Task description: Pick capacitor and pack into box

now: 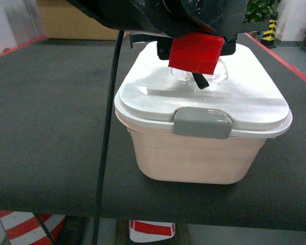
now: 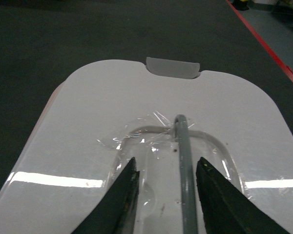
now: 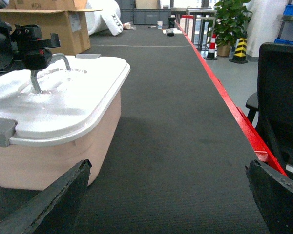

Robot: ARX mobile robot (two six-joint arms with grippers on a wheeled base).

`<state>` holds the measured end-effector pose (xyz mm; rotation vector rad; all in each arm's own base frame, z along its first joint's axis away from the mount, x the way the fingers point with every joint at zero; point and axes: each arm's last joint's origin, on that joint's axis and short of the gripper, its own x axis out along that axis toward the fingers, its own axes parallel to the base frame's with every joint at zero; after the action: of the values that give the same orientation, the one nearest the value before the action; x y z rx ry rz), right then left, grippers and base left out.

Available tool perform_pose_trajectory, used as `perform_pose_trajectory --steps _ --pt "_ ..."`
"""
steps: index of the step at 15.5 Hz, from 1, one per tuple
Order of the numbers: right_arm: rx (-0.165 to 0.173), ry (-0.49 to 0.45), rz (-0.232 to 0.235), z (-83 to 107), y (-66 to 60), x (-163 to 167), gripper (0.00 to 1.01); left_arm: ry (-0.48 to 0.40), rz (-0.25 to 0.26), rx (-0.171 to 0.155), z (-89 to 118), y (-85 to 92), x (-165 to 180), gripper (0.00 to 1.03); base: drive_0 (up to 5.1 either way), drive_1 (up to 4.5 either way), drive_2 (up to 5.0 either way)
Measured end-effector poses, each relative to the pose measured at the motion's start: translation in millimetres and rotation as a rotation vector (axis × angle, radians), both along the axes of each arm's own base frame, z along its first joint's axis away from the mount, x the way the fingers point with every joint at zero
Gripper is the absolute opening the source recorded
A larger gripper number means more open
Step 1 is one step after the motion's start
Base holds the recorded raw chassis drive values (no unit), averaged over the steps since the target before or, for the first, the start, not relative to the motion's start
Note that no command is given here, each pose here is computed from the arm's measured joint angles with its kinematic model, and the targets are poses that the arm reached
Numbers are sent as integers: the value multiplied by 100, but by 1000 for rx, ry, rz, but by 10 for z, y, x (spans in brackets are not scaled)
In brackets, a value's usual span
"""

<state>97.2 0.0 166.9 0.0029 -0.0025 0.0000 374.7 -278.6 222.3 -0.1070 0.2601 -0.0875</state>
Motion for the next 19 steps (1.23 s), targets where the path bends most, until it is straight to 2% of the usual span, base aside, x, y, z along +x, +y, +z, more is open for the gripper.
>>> perform_pose_trajectory --steps 1,3,5,6,7,8,9,11,13,14,15,18,19 --pt "0 0 0 0 0 0 98 -2 5 -2 -2 18 0 41 0 0 0" --pt "0 0 0 0 0 0 98 -44 29 -17 40 114 -6 63 0 0 0" --pt "0 0 0 0 0 0 98 -174 48 -71 288 268 -53 84 0 0 0" --pt "0 0 0 0 0 0 98 -260 72 -91 490 403 -115 97 0 0 0" --pt "0 0 0 0 0 0 98 -315 88 -99 635 533 -187 99 0 0 0" --pt "0 0 0 0 0 0 98 -357 110 -90 734 708 -285 98 0 0 0" --pt "0 0 0 0 0 0 98 -373 136 -68 747 895 -397 98 0 0 0" --pt "0 0 0 0 0 0 98 -410 202 -1 707 1300 -734 98 0 0 0" --pt "0 0 0 0 0 0 98 -480 244 55 754 1634 -1171 98 0 0 0" --pt "0 0 0 0 0 0 98 -483 267 90 727 1790 -1376 98 0 0 0" --pt "0 0 0 0 0 0 98 -474 288 125 660 1884 -1529 98 0 0 0" --pt "0 1 0 -1 0 0 98 -462 290 165 633 1891 -1526 98 0 0 0" --pt "0 0 0 0 0 0 98 -392 224 194 638 1925 -1524 92 0 0 0"
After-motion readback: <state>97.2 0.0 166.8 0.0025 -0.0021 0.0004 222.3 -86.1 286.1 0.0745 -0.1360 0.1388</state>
